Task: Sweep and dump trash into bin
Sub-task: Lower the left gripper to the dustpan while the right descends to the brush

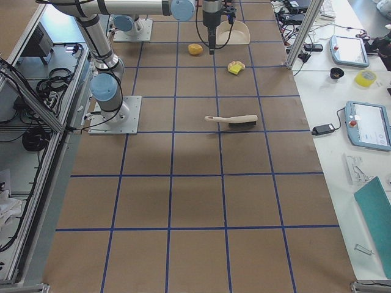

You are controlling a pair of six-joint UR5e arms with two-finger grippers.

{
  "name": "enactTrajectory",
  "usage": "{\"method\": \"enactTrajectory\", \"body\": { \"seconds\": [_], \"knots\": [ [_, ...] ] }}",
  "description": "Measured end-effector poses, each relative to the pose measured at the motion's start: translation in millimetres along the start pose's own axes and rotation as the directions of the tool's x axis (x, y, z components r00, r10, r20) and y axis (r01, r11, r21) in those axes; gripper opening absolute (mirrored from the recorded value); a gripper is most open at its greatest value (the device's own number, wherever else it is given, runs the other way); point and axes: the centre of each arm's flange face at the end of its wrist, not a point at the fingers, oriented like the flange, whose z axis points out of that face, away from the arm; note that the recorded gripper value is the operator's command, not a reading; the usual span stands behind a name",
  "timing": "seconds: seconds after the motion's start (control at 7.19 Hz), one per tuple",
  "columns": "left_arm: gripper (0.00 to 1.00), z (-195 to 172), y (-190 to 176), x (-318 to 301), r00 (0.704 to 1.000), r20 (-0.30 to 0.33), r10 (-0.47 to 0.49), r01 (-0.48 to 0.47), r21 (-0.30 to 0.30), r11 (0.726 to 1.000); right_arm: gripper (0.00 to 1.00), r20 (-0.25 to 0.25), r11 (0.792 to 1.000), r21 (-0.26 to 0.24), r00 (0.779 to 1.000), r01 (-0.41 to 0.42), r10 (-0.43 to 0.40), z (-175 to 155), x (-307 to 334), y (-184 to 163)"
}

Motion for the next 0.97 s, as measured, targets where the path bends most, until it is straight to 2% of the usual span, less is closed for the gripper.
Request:
{"method": "enactTrajectory", "body": {
  "seconds": [0.14, 0.28, 0.42, 0.56, 0.7, 0.83, 0.97],
  "knots": [
    [1.00, 4, -8, 0, 0.999, -0.003, -0.045, 0.045, 0.026, 0.999, 1.00, 0.006, 1.000, 0.005, 1.000, 0.004, -0.004, 0, -1, 0],
    [1.00, 8, -14, -2, 0.991, -0.006, -0.136, 0.136, 0.044, 0.990, 1.00, 0.021, 1.000, 0.008, 1.000, 0.006, -0.007, -1, -3, -1],
    [1.00, 11, -19, -10, 0.960, -0.014, -0.280, 0.280, 0.056, 0.958, 1.00, 0.044, 1.000, 0.011, 0.999, 0.008, -0.008, -1, -5, -1],
    [1.00, 17, -24, -27, 0.885, -0.020, -0.465, 0.466, 0.052, 0.883, 1.00, 0.058, 1.000, 0.011, 0.998, 0.008, -0.008, -1, -5, -2],
    [1.00, 25, -27, -44, 0.780, -0.017, -0.626, 0.626, 0.045, 0.778, 1.00, 0.061, 1.000, 0.009, 0.998, 0.009, -0.010, 0, -5, -2],
    [1.00, 30, -28, -53, 0.698, -0.020, -0.715, 0.715, 0.053, 0.697, 1.00, 0.061, 1.000, 0.005, 0.998, 0.013, -0.014, 1, -3, -3],
    [1.00, 34, -31, -58, 0.662, -0.031, -0.749, 0.749, 0.073, 0.658, 1.00, 0.060, 1.000, -0.004, 0.998, 0.014, -0.014, 7, 2, -5]
  ]
}}
